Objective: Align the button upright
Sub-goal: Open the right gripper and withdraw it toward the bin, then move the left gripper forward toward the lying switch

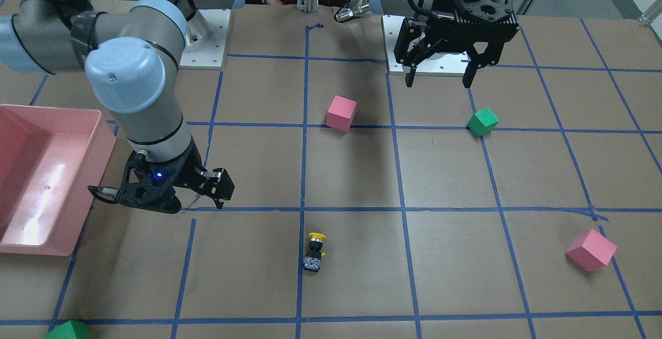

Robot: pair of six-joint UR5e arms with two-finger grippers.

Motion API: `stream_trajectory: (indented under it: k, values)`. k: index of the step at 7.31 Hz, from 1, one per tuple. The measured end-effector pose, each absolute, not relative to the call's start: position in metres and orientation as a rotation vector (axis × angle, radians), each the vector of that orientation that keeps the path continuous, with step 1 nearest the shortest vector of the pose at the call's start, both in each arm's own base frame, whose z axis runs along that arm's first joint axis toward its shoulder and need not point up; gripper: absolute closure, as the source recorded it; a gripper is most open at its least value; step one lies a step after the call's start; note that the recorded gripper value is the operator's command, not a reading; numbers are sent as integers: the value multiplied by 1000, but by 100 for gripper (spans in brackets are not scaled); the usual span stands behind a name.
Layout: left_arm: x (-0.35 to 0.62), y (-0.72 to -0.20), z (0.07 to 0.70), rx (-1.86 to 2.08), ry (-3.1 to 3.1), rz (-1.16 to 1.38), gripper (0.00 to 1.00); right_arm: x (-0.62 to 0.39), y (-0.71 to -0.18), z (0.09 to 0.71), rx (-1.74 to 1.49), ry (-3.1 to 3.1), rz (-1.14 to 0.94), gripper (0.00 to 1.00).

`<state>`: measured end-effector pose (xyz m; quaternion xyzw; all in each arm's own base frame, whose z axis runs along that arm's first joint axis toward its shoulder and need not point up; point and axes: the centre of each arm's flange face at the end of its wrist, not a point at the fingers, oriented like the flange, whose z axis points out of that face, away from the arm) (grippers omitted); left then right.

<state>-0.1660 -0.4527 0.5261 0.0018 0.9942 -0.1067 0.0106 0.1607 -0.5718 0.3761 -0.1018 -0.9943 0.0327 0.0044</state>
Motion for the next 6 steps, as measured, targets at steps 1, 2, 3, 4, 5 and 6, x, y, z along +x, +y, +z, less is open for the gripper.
stream_trajectory:
  k: [1,2,3,4,5,6]
  values:
    - [-166,-452,527,6,3102,-335,0,155,-559,389,-331,-3104,52,0]
    - [-166,-452,528,6,3101,-339,0,152,-544,407,-338,-3100,19,0]
    - [-166,-452,528,5,3101,-340,0,150,-527,432,-343,-3097,11,0]
    - [-166,-454,527,2,3102,-336,0,149,-511,459,-348,-3103,33,0]
    - [-165,-458,525,-4,3103,-331,0,150,-500,481,-353,-3120,57,0]
    - [-164,-463,528,-18,3107,-334,0,150,-492,495,-357,-3135,60,0]
